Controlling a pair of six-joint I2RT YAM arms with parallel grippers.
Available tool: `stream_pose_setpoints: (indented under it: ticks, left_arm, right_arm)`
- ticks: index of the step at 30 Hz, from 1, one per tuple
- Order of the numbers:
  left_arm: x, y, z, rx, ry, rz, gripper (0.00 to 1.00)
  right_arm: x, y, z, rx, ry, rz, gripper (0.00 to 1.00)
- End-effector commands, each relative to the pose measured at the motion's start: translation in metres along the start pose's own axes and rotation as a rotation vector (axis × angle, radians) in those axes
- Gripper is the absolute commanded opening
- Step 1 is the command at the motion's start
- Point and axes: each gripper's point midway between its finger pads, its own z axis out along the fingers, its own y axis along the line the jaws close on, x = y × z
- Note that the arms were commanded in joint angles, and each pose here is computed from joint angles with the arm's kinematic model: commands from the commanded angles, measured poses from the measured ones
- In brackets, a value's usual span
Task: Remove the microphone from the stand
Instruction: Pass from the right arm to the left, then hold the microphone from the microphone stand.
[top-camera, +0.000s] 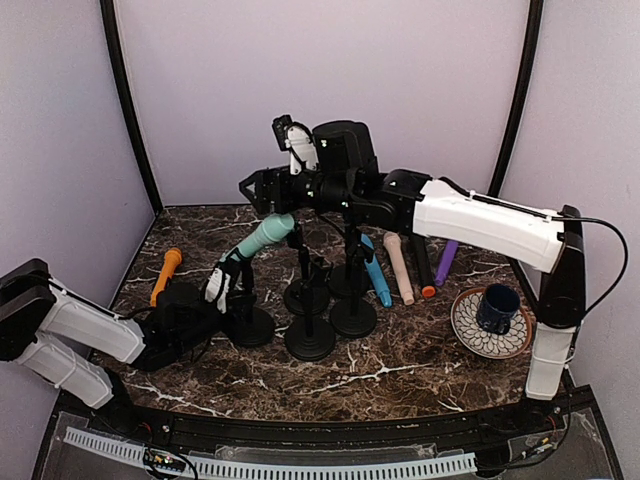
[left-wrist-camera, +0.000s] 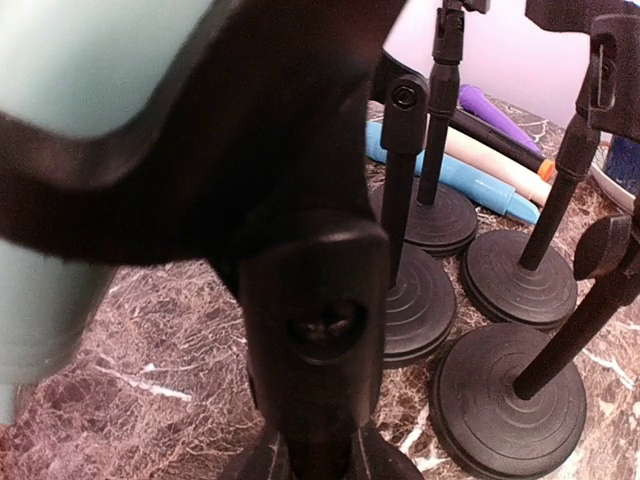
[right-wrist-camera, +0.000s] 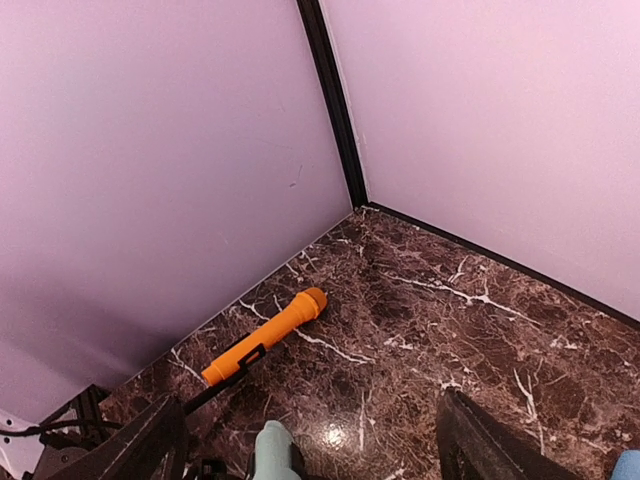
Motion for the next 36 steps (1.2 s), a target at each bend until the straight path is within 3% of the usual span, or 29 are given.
stream_pose_setpoints:
  ticks: [1, 9, 15, 19, 24, 28, 32, 36]
  left_arm:
    - [-0.023, 0.007, -0.006, -0.033, -0.077, -0.195, 0.00]
    - [-0.051, 0.002, -0.008, 0.004, -0.127, -0.321, 0.00]
    - [-0.070, -0.003, -0.015, 0.043, -0.165, -0.314, 0.00]
    - [-0.067, -0.002, -0.021, 0.047, -0.165, -0.303, 0.00]
    - [-0.064, -0.003, -0.027, 0.060, -0.157, -0.299, 0.00]
    - [-0.064, -0.012, -0.030, 0.112, -0.157, -0.267, 0.00]
    - [-0.064, -0.018, -0.031, 0.148, -0.158, -0.233, 0.00]
    - [-0.053, -0.024, -0.032, 0.175, -0.135, -0.167, 0.00]
  right_arm:
    - [-0.029, 0.006, -0.019, -0.041, -0.115, 0.014, 0.94]
    - [-0.028, 0.014, -0.049, -0.184, -0.178, 0.031, 0.98]
    - [-0.001, 0.029, -0.032, -0.277, -0.097, 0.039, 0.99]
    - [0.016, 0.031, -0.011, -0.239, -0.032, 0.024, 0.99]
    - [0.021, 0.042, 0.001, -0.255, -0.033, 0.008, 0.97]
    - [0.025, 0.046, 0.018, -0.186, -0.017, -0.029, 0.82]
    - [0.019, 0.046, 0.024, -0.159, -0.028, -0.033, 0.57]
    - [0.002, 0.047, 0.020, -0.169, -0.059, -0.039, 0.49]
